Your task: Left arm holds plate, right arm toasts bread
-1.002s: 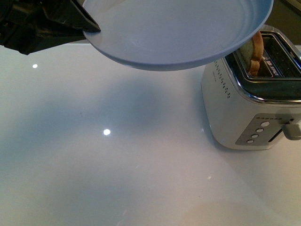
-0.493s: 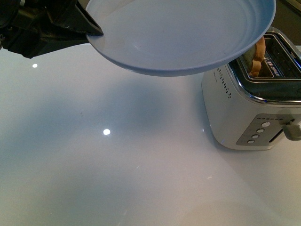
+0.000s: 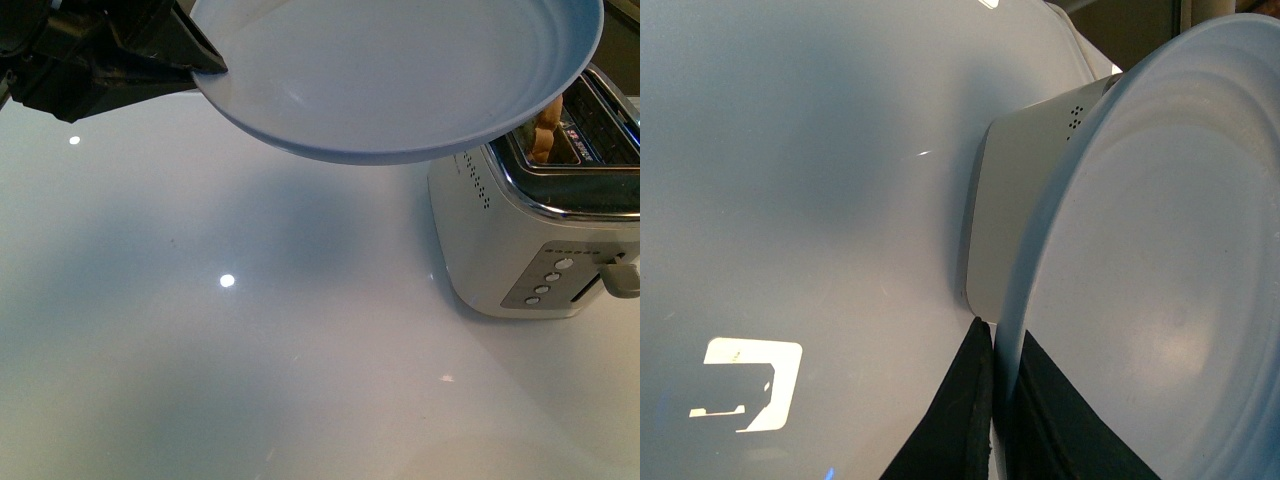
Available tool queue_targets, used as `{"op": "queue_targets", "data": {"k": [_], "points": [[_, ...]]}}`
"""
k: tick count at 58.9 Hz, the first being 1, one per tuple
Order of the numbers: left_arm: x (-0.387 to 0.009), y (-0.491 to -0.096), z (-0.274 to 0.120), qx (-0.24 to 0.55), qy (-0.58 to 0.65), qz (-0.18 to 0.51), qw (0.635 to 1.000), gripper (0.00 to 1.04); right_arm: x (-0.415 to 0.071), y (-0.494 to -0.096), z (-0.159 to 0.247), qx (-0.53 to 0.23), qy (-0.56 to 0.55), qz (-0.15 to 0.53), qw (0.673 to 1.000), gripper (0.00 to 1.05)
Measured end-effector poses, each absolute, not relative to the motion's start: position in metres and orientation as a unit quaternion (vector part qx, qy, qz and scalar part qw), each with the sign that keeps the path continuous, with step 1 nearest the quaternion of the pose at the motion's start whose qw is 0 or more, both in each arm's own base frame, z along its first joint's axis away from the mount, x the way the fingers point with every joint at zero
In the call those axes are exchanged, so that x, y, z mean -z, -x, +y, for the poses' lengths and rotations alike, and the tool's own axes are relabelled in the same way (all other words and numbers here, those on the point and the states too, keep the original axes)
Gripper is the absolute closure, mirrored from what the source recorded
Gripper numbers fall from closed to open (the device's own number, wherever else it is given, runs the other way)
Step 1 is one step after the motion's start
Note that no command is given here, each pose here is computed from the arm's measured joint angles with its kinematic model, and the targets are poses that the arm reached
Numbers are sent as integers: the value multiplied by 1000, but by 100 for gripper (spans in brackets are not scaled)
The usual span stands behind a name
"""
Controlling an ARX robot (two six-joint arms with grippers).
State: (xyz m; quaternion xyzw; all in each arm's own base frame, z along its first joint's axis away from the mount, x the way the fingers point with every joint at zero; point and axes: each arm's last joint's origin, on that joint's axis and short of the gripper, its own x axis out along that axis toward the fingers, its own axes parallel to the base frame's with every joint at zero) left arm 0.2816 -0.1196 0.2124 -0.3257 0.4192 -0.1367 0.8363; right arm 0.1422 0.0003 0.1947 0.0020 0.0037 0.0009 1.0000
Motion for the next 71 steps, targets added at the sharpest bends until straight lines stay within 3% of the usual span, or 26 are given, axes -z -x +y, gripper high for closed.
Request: {"op": "queue_targets", "data": {"k": [71], "points": [[-211,-277,-120,136,322,422,837,102,-174,-109,0,-1,-2,-11,1000,103]]}}
